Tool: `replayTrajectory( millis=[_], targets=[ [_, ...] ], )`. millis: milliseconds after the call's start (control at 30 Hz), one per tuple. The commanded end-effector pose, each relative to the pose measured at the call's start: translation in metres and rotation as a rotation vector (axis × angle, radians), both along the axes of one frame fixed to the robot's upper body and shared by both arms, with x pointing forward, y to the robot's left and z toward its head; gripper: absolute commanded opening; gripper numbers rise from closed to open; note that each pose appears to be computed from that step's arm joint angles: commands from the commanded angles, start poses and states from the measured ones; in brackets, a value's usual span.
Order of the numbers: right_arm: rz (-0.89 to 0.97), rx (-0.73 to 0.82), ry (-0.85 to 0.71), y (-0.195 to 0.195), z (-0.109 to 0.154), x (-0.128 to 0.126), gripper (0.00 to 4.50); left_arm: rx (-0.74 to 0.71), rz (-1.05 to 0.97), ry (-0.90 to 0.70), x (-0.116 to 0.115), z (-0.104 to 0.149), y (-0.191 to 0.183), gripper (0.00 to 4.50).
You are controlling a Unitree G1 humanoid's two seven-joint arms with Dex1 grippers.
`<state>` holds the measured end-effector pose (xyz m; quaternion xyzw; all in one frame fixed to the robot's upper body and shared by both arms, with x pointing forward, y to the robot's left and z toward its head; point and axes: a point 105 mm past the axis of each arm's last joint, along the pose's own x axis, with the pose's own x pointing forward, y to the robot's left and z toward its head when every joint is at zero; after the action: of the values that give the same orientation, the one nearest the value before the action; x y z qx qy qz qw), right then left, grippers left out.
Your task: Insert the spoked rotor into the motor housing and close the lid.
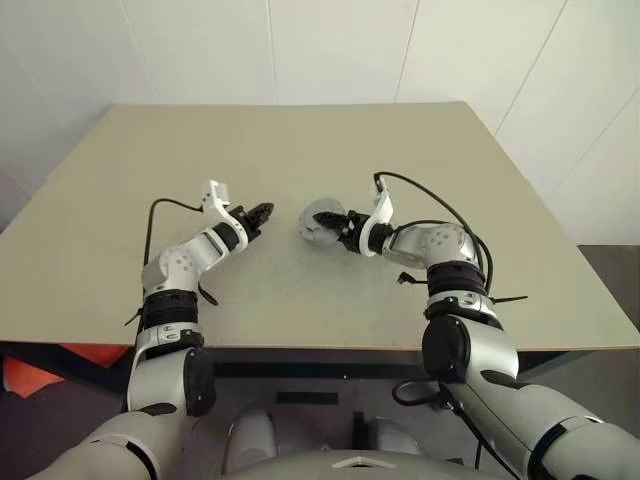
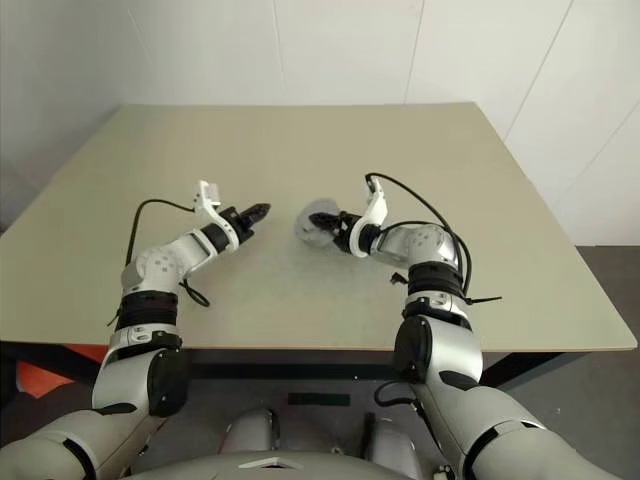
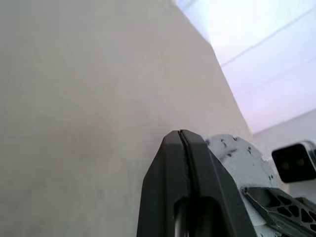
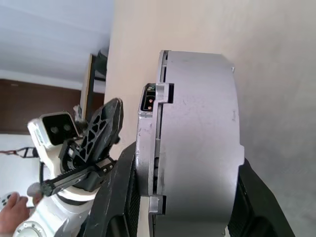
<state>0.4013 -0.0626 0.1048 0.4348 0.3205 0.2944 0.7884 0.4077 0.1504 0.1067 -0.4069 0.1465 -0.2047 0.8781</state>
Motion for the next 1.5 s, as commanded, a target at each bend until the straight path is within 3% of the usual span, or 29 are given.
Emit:
replayTrajectory(
  millis=[33,100,167,433,533,567,633,867,1233,1500],
  targets=[
    [0.016,0.126,-0.134,0.011,0.055,0.011,2.1,-0.099,0.08,-0.065,0.006,0.021,0.021,0.0],
    [0.047,0.165,-0.156,0.019,0.071,0.009,2.1,-0.118,0.121,-0.072,0.006,0.022,0.034,0.0],
    [0.085,0.187,-0.171,0.029,0.082,0.005,2.1,-0.177,0.078,-0.082,0.001,0.026,0.033,0.55],
    [0.199,0.232,-0.209,0.065,0.11,-0.011,2.1,-0.314,0.01,-0.079,-0.007,0.033,0.029,3.24],
    [0.222,0.226,-0.212,0.07,0.112,-0.014,2.1,-0.516,-0.136,-0.073,-0.021,0.046,0.014,4.31],
    [0.226,0.223,-0.213,0.071,0.112,-0.014,2.1,-0.588,-0.194,-0.078,-0.027,0.052,0.009,4.47],
    [0.229,0.218,-0.213,0.072,0.112,-0.014,2.1,-0.662,-0.267,-0.08,-0.037,0.059,0.005,4.47],
    [0.233,0.206,-0.202,0.073,0.107,-0.016,2.1,-0.695,-0.326,-0.043,-0.045,0.063,-0.01,4.47],
    [0.26,0.192,-0.225,0.073,0.114,-0.024,2.1,-0.826,-0.3,-0.083,-0.03,0.088,-0.018,4.47],
    [0.248,0.179,-0.223,0.071,0.112,-0.025,2.1,-0.824,-0.29,-0.036,-0.021,0.074,-0.019,4.47]
  ],
)
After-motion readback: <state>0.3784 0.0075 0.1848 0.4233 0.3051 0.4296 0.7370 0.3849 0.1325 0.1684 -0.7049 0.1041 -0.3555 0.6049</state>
